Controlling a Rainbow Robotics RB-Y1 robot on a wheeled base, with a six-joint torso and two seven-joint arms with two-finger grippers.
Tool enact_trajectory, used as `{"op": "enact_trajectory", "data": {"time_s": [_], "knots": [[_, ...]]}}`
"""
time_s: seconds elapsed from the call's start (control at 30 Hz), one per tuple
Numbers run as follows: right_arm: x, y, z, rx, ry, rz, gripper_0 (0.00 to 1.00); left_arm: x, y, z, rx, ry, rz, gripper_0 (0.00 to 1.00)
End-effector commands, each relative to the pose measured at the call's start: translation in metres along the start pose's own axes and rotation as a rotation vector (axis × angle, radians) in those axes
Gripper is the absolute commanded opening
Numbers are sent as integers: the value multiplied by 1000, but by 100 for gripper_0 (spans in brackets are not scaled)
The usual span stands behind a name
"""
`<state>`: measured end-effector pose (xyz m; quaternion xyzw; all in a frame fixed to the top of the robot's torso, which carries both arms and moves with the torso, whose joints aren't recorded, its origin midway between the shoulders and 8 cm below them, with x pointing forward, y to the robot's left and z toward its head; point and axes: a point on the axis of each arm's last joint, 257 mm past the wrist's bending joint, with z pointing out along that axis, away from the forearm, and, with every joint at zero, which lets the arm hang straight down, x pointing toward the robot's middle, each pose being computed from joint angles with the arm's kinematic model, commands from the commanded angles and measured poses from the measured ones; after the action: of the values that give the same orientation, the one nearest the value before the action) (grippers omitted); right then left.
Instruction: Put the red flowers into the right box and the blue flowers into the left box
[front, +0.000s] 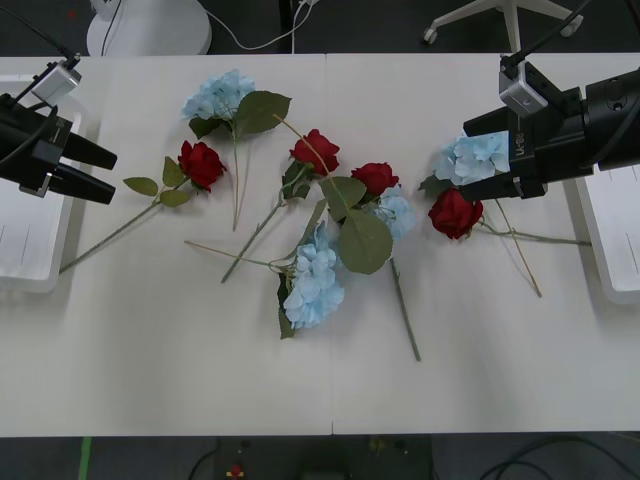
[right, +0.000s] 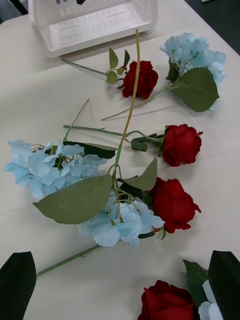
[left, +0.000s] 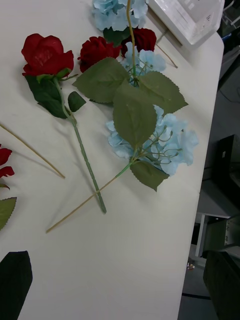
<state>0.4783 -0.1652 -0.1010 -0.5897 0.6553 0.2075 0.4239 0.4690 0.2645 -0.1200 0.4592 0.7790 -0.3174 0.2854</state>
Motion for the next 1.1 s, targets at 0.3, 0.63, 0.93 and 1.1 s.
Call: {"op": "enact_trajectory", "data": {"time_s": [0.3, 0.63, 0.93, 1.1], "knots": [[25, -27, -56, 102, 149, -53, 100, -35, 4, 11, -18, -46, 91, 100], [103, -75, -81, 278, 397, 75, 100, -38, 70, 9, -291, -6, 170, 100], [160, -95, -81, 373, 478, 286, 100, -10, 105, -5, -434, 177, 285, 100], [189, -100, -66, 394, 516, 342, 100, 14, 113, -4, -443, 308, 330, 100]]}}
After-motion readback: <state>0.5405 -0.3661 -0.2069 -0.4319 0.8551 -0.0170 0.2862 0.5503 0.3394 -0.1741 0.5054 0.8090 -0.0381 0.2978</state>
